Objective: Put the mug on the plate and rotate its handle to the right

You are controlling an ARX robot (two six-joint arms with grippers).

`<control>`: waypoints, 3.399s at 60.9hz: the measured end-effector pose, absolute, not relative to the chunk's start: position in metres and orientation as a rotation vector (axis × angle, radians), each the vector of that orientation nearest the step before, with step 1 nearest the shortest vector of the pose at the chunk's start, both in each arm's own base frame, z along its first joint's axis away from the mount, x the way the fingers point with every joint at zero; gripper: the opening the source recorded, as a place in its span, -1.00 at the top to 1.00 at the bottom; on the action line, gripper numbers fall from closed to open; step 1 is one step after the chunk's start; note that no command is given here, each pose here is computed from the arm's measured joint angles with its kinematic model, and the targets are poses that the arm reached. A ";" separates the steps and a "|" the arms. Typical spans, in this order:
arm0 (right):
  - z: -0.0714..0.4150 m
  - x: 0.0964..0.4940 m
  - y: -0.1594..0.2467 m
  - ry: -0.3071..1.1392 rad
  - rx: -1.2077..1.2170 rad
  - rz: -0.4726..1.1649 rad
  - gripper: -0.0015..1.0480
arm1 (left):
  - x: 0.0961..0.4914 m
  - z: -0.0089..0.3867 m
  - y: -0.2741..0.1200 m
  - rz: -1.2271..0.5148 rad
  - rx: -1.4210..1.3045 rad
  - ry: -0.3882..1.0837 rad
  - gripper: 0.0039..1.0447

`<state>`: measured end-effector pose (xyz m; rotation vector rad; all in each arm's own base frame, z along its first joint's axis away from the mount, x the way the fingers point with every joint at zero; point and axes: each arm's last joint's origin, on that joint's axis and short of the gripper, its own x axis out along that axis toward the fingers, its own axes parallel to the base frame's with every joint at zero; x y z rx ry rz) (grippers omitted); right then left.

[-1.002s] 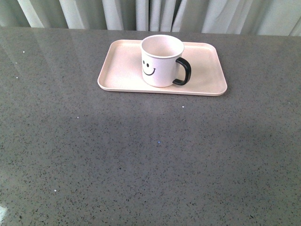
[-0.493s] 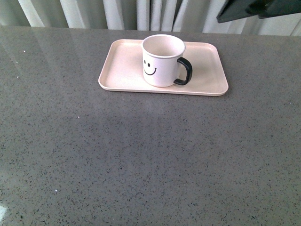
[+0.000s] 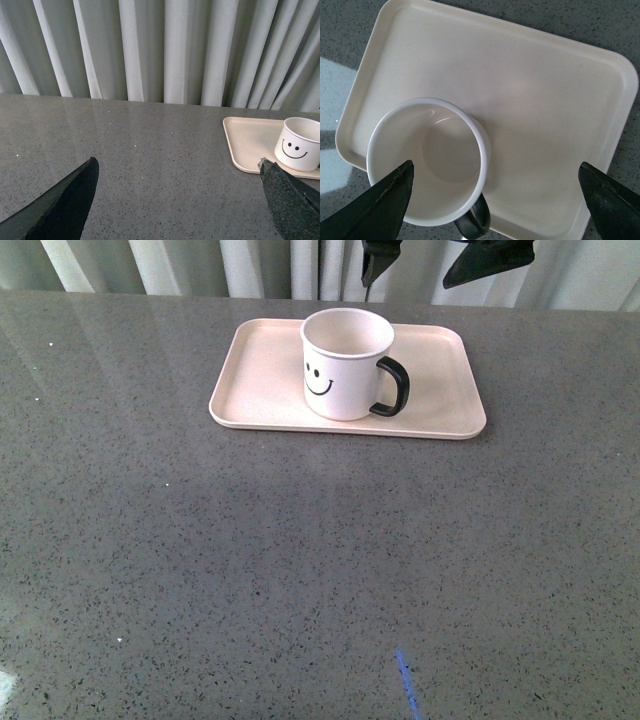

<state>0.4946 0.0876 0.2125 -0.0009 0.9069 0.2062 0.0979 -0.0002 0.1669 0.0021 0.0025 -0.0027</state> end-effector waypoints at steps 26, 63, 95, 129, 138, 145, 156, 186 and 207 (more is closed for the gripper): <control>0.190 0.496 0.102 0.958 0.012 0.177 -0.82 | 0.098 0.167 0.000 -0.003 0.002 0.002 -0.83; 0.170 0.491 0.110 1.002 0.040 0.150 -0.82 | 0.098 0.167 0.000 -0.003 0.002 0.002 -0.83; 0.164 0.494 0.107 1.018 0.077 0.116 -0.20 | 0.098 0.167 0.000 -0.003 0.002 0.002 -0.83; 0.168 0.492 0.089 1.075 0.076 0.142 0.97 | 0.098 0.167 0.000 -0.003 0.002 0.002 -0.83; 0.179 0.495 0.074 1.070 0.030 0.179 0.97 | 0.098 0.167 0.000 -0.003 0.002 0.002 -0.83; 0.196 0.500 0.065 1.051 0.009 0.216 0.97 | 0.098 0.167 0.000 -0.003 0.002 0.002 -0.83; 0.217 0.512 0.060 0.999 -0.025 0.296 0.97 | 0.098 0.167 0.000 -0.003 0.002 0.002 -0.83; 0.176 0.542 0.062 1.107 -0.146 0.411 0.97 | 0.098 0.167 0.000 -0.003 0.002 0.002 -0.83; 0.172 0.546 0.062 1.120 -0.182 0.433 0.97 | 0.098 0.167 0.000 -0.003 0.002 0.002 -0.83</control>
